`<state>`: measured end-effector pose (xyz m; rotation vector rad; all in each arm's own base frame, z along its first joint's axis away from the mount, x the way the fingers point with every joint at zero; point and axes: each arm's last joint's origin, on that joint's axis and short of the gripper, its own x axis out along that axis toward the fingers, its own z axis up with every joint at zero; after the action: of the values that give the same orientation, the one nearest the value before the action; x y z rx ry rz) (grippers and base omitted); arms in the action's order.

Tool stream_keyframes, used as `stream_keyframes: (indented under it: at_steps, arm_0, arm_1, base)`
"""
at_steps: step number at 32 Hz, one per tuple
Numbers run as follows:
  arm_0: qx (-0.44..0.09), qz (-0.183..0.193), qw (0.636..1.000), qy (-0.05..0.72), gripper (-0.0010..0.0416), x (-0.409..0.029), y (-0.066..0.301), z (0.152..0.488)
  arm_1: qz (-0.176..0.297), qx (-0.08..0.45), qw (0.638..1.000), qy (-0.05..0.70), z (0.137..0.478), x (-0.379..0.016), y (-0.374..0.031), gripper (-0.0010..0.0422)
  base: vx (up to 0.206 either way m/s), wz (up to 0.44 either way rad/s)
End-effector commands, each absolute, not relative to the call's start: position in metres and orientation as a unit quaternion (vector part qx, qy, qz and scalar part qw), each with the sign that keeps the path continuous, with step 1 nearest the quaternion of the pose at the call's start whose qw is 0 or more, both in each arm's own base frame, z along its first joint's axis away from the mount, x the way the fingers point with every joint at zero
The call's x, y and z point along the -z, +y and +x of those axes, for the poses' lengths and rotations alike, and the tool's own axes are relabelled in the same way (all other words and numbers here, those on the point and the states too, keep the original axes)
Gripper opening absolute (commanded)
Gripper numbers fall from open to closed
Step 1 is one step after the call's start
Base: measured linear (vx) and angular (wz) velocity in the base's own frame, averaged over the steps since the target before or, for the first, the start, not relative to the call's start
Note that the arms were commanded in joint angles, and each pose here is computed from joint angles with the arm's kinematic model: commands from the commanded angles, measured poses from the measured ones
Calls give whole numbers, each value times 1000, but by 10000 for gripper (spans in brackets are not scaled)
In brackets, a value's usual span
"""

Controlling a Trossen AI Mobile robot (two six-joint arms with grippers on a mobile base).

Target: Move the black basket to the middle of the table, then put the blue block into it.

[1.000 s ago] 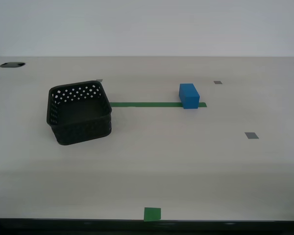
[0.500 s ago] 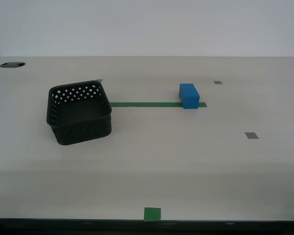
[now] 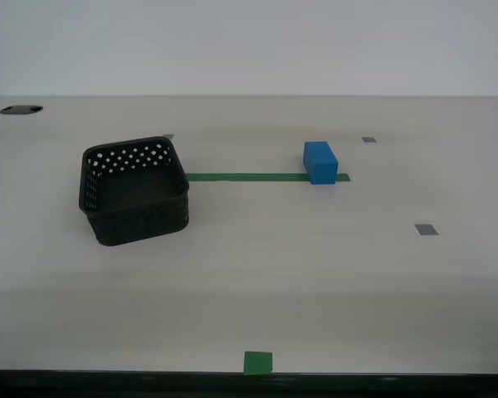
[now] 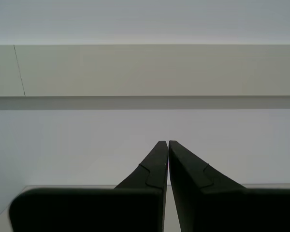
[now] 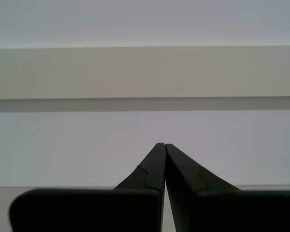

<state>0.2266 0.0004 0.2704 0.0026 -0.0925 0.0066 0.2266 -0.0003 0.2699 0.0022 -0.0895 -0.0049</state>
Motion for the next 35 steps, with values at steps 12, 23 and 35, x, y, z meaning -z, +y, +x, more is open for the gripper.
stream_keyframes:
  at_steps: [12, 23, 35]
  arm_0:
    - [-3, 1, 999, -48, 0, -271, 0, 227]
    - [-3, 1, 999, -48, 0, -271, 0, 227]
    - [-3, 1, 999, -44, 0, -270, 0, 227]
  arm_1:
    - [0, 18, 998, 65, 234, -285, -1, 0]
    - [72, 40, 967, 240, 233, -348, -2, 0]
    - [136, 114, 870, 459, 272, -307, -17, 0]
  base:
    - [0, 0]
    - [0, 0]
    - [0, 0]
